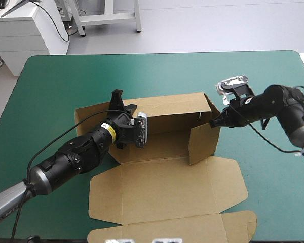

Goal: Fold the box

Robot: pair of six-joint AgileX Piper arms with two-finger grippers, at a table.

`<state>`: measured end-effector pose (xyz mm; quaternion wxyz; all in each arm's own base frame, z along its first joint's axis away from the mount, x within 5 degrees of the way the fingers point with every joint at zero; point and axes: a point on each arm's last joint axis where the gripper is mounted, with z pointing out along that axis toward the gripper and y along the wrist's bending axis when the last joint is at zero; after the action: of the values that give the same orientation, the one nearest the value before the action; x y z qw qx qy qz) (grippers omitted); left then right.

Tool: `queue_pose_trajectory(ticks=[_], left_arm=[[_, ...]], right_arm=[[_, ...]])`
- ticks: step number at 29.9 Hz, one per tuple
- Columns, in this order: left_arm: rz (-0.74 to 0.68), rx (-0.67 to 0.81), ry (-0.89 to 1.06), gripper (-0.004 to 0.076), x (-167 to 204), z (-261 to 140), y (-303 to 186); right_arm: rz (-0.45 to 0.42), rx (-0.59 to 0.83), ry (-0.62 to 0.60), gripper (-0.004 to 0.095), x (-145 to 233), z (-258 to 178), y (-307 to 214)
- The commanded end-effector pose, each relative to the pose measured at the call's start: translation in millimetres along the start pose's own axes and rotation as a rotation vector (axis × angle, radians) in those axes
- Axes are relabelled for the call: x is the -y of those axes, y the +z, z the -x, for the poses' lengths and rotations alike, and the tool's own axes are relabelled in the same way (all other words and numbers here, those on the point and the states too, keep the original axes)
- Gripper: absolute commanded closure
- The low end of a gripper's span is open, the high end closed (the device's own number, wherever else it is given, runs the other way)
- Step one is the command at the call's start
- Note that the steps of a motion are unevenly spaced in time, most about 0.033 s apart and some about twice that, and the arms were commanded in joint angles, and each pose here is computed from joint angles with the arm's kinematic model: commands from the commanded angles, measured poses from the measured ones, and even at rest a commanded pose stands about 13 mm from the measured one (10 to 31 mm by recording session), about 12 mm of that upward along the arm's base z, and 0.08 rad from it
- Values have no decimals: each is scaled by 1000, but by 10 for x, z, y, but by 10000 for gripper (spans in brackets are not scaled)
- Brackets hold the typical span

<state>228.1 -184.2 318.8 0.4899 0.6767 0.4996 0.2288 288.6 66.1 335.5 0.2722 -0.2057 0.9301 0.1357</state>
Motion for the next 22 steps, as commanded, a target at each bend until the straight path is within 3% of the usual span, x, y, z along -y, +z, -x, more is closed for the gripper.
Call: queue_pose_trajectory(ticks=[1,6,9,12,17,22], left_arm=[[30,20,-21,731,-88,33,-52],[31,22,-21,731,-89,34,-52],[31,23,-21,731,-89,35,-52],[31,26,-20,731,-88,41,-53],[31,26,-21,731,-88,41,-53],[30,26,-24,731,-87,41,-53]], right_arm=[[-34,232,-92,929,-78,-85,-185],[-55,388,-151,929,-118,-349,-77],[-42,389,-228,902,-150,-476,-11],[-15,348,-294,774,-176,-545,36],[4,330,-358,429,-200,-565,41],[28,313,-400,387,-221,-583,52]])
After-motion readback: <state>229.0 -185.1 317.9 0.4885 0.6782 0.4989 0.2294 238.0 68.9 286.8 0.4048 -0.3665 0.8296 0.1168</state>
